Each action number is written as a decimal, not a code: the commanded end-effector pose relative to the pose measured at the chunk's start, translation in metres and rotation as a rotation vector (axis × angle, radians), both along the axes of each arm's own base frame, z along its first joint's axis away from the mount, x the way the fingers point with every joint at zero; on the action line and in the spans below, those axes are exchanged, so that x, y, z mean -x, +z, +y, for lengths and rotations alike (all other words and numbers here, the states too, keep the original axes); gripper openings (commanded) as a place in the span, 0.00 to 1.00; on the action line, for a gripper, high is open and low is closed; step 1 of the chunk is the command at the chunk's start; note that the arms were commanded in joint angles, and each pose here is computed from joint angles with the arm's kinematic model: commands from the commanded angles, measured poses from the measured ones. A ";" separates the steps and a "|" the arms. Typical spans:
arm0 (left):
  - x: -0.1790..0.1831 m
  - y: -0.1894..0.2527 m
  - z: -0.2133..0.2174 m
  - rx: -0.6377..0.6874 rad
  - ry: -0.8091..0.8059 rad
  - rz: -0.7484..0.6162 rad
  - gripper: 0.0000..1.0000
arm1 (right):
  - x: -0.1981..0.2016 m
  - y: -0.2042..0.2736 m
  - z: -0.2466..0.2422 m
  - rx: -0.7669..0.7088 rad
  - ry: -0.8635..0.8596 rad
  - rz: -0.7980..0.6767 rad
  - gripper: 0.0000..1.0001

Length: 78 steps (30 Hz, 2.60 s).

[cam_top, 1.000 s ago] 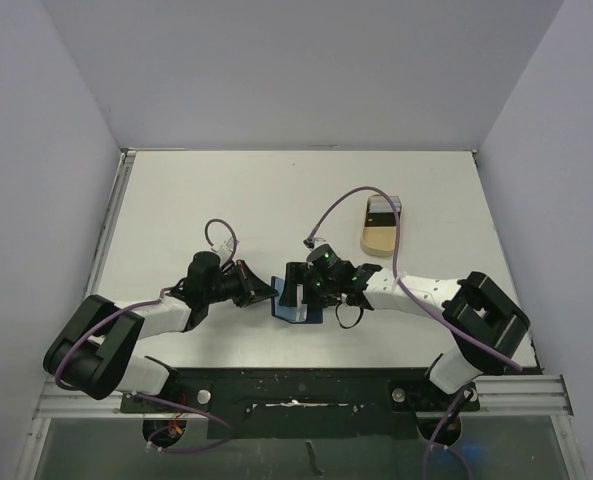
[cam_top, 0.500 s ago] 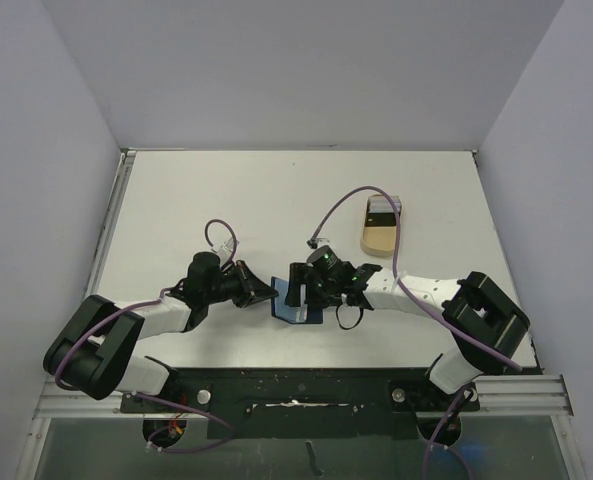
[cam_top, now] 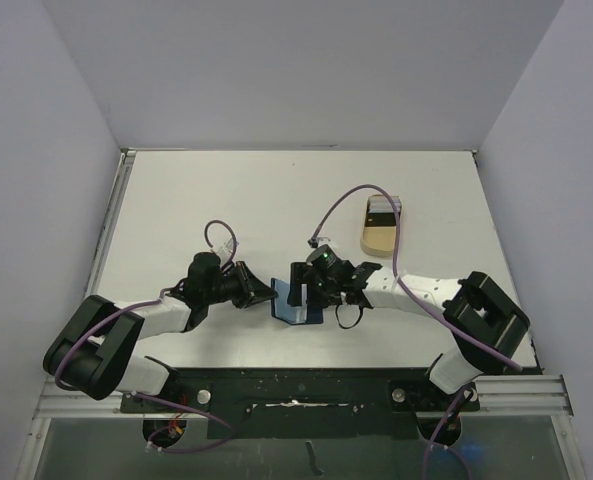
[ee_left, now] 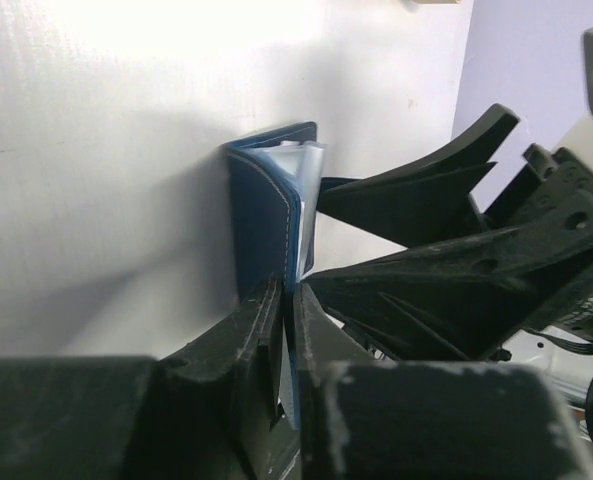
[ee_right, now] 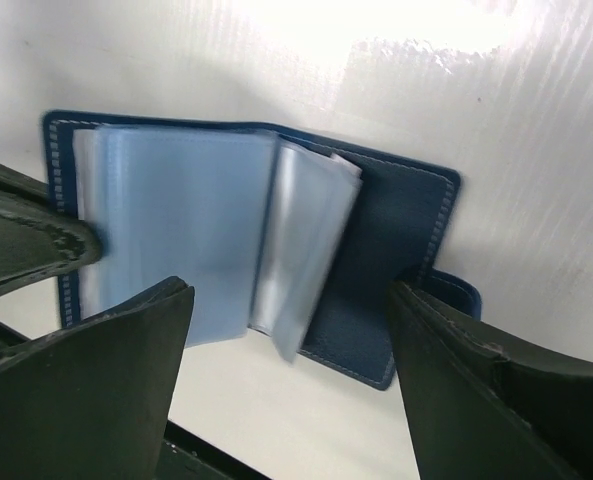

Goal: Put the credit cards into the card holder
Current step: Open the card holder at the center of the board.

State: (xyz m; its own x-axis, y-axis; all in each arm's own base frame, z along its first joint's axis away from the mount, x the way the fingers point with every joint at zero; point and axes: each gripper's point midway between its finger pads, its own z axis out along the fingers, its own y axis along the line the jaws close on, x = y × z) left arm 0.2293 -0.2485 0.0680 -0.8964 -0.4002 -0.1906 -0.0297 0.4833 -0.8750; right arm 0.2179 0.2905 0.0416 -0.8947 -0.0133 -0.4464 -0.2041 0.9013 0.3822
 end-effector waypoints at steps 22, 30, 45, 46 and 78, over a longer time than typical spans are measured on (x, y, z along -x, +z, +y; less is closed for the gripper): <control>-0.007 0.017 -0.001 0.017 0.017 -0.071 0.00 | -0.004 0.021 0.038 -0.140 0.060 -0.019 0.86; -0.004 0.020 0.000 0.030 0.021 -0.062 0.00 | -0.002 0.002 0.026 -0.080 0.026 0.004 0.82; -0.008 0.014 0.002 -0.037 0.004 -0.072 0.31 | -0.002 0.002 0.022 -0.061 0.033 -0.010 0.81; -0.009 0.012 0.002 -0.042 0.007 -0.072 0.32 | -0.003 0.002 0.022 -0.064 0.032 -0.013 0.81; -0.006 -0.005 0.011 -0.105 0.021 -0.056 0.00 | -0.007 0.048 0.032 -0.019 0.063 -0.106 0.93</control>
